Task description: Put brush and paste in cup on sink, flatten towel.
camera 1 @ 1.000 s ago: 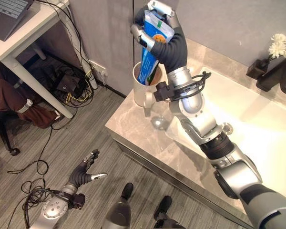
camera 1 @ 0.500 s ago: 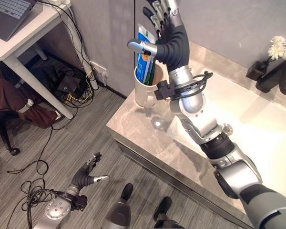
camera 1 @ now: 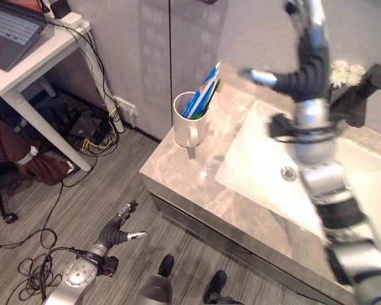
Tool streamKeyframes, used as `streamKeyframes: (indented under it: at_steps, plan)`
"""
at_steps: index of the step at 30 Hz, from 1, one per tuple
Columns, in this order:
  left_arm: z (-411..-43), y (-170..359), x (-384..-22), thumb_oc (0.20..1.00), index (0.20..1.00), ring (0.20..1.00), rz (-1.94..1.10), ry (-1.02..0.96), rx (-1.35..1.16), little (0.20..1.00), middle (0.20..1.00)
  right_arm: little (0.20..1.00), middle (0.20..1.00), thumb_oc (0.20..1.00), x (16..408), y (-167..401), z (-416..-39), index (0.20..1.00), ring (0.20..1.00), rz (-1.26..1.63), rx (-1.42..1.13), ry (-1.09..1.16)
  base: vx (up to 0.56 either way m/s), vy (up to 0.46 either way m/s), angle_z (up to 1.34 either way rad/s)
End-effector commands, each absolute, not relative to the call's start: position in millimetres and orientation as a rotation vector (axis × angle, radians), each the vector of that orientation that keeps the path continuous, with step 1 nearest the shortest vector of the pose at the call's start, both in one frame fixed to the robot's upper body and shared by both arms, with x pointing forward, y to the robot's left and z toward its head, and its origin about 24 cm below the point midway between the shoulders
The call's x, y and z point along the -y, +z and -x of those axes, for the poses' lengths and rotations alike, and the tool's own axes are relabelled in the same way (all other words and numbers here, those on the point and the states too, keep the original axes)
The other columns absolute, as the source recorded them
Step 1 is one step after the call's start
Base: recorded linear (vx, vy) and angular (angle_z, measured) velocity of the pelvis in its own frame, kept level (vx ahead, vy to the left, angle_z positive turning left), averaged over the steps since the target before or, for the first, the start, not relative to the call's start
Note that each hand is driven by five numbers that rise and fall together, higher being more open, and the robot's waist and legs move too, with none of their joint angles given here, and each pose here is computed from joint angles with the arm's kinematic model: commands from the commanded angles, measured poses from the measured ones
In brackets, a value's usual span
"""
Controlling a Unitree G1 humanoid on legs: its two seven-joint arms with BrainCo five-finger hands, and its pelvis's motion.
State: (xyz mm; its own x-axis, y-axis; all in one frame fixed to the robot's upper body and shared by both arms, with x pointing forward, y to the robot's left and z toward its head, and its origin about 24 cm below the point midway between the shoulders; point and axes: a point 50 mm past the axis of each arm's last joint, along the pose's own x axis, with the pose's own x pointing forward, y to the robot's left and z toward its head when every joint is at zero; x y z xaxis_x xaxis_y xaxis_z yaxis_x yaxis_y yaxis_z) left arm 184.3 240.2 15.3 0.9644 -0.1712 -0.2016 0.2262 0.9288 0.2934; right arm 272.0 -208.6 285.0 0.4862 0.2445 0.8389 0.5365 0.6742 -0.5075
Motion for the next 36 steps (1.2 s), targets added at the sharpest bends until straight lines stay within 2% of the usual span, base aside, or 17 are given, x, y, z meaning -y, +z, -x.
streamKeyframes:
  at_steps: [1, 4, 9, 10, 12, 13, 14, 16, 17, 19, 22, 25, 28, 32, 33, 36]
  plan:
    - [-180, 30, -252, 1.000, 1.000, 1.000, -0.461, -0.204, -0.089, 1.000, 1.000, 1.000, 1.000, 1.000, 236, 297, -251, 1.000, 1.000, 0.838, 1.193, -0.448, -0.03, 0.090, -0.31]
    - [-174, 29, -260, 1.000, 1.000, 1.000, -0.468, -0.146, -0.093, 1.000, 1.000, 1.000, 1.000, 1.000, 275, 296, -228, 1.000, 1.000, 0.946, 1.164, -0.658, -0.04, 0.083, -0.24]
    - [-167, 24, -263, 1.000, 1.000, 1.000, -0.464, -0.096, -0.107, 1.000, 1.000, 1.000, 1.000, 1.000, 324, 279, -205, 1.000, 1.000, 0.991, 1.048, -0.959, -0.08, 0.085, -0.34]
    - [-167, 24, -262, 1.000, 1.000, 1.000, -0.465, -0.097, -0.107, 1.000, 1.000, 1.000, 1.000, 1.000, 324, 279, -204, 1.000, 1.000, 0.992, 1.047, -0.960, -0.12, 0.073, -0.50]
    - [-165, 23, -266, 1.000, 1.000, 1.000, -0.463, -0.085, -0.117, 1.000, 1.000, 1.000, 1.000, 1.000, 367, 264, -188, 1.000, 1.000, 1.106, 0.841, -1.082, -0.10, 0.066, -0.42]
    - [-166, 23, -265, 1.000, 1.000, 1.000, -0.462, -0.088, -0.117, 1.000, 1.000, 1.000, 1.000, 1.000, 367, 265, -187, 1.000, 1.000, 1.107, 0.840, -1.083, -0.04, 0.080, -0.26]
    - [-160, 19, -268, 1.000, 1.000, 1.000, -0.444, -0.072, -0.144, 1.000, 1.000, 1.000, 1.000, 1.000, 390, 248, -180, 1.000, 1.000, 1.000, 0.742, -1.160, -0.02, 0.070, -0.29]
    - [-158, 18, -270, 1.000, 1.000, 1.000, -0.442, -0.066, -0.157, 1.000, 1.000, 1.000, 1.000, 1.000, 402, 242, -175, 1.000, 1.000, 0.982, 0.683, -1.197, -0.04, 0.047, -0.49]
    - [-155, 18, -275, 1.000, 1.000, 1.000, -0.434, -0.041, -0.171, 1.000, 1.000, 1.000, 1.000, 1.000, 436, 221, -159, 1.000, 1.000, 0.934, 0.501, -1.318, -0.06, 0.019, -0.53]
    - [-152, 16, -276, 1.000, 1.000, 1.000, -0.421, -0.021, -0.176, 1.000, 1.000, 1.000, 1.000, 1.000, 451, 208, -148, 1.000, 1.000, 0.893, 0.409, -1.381, -0.03, -0.013, -0.35]
    - [-147, 5, -275, 1.000, 1.000, 1.000, -0.349, 0.037, -0.210, 1.000, 1.000, 1.000, 1.000, 1.000, 484, 177, -105, 1.000, 1.000, 0.857, 0.188, -1.560, 0.04, -0.063, -0.27]
    - [-144, -8, -269, 1.000, 1.000, 1.000, -0.257, 0.056, -0.257, 1.000, 1.000, 1.000, 1.000, 1.000, 504, 140, -65, 1.000, 1.000, 0.715, -0.010, -1.704, 0.00, -0.067, -0.07]
    - [-148, -11, -260, 1.000, 1.000, 1.000, -0.247, 0.025, -0.255, 1.000, 1.000, 1.000, 1.000, 1.000, 507, 112, -50, 1.000, 1.000, 0.493, -0.060, -1.769, -0.08, -0.053, 0.10]
    - [-155, -12, -251, 1.000, 1.000, 1.000, -0.199, 0.006, -0.246, 1.000, 1.000, 1.000, 1.000, 1.000, 506, 78, -32, 1.000, 1.000, 0.337, -0.195, -1.768, -0.10, -0.045, 0.25]
    - [-157, -11, -249, 1.000, 1.000, 1.000, -0.196, -0.012, -0.240, 1.000, 1.000, 1.000, 1.000, 1.000, 498, 47, -15, 1.000, 1.000, 0.283, -0.363, -1.745, -0.10, -0.012, 0.45]
    - [-156, -10, -244, 1.000, 1.000, 1.000, -0.183, -0.017, -0.233, 1.000, 1.000, 1.000, 1.000, 1.000, 475, -1, -4, 1.000, 1.000, 0.227, -0.597, -1.625, -0.04, 0.025, 0.65]
